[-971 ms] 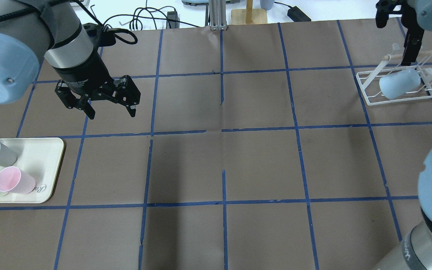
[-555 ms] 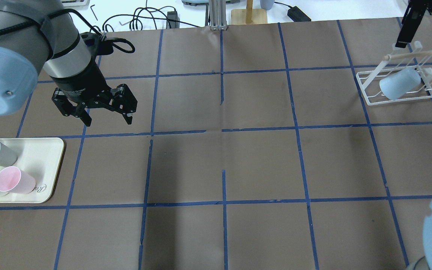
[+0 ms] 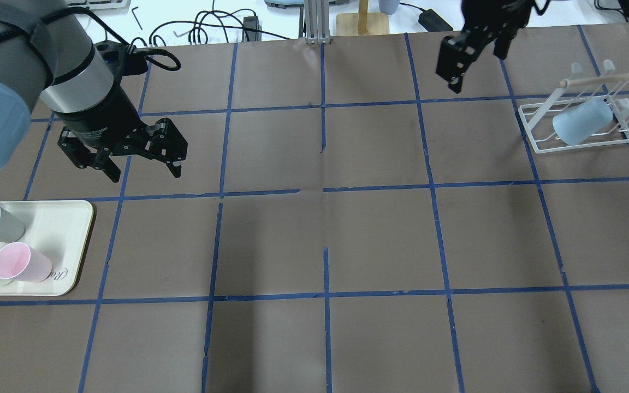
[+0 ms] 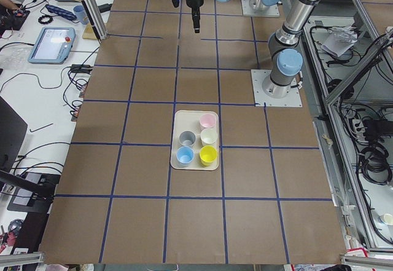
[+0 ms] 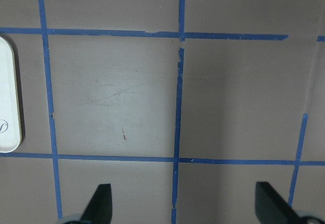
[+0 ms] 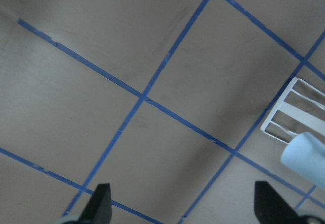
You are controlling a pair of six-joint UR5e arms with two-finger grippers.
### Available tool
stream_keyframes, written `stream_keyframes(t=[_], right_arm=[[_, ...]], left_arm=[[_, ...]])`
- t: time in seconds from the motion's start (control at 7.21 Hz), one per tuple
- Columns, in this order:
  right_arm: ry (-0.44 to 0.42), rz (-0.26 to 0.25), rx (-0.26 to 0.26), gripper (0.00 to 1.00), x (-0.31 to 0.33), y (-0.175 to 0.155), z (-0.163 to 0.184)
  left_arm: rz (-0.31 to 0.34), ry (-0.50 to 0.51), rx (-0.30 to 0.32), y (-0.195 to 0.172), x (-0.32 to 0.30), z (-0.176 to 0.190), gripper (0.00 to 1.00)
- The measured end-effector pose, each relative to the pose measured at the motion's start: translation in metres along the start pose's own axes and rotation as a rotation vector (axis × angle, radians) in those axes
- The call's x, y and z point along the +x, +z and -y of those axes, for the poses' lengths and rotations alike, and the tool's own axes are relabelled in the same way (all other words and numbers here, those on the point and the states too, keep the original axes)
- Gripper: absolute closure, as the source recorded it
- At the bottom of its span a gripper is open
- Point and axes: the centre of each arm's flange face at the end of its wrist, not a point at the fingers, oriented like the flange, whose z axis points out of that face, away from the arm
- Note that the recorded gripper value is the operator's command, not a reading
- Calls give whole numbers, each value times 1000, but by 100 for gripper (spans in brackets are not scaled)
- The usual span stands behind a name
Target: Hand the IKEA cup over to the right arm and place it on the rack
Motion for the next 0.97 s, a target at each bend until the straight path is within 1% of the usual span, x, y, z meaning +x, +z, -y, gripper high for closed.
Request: stream_keyframes(t=[0.14, 0.28, 0.55, 0.83, 0.97], right_arm=[[85, 25, 6, 0, -24, 12, 3], [153, 41, 30, 0, -25, 20, 0], [257, 85, 59, 0, -2, 21, -14], [356, 113, 49, 0, 21, 17, -31], [396, 117, 50, 0, 28, 13, -40]], left_arm=[[0, 3, 2, 0, -1, -2, 0], [-1, 7, 3, -1, -2, -2, 0], [-1, 10, 10, -3, -2, -5, 0], [-1, 10, 11, -4, -3, -5, 0], [-1, 10, 11, -4, -3, -5, 0]])
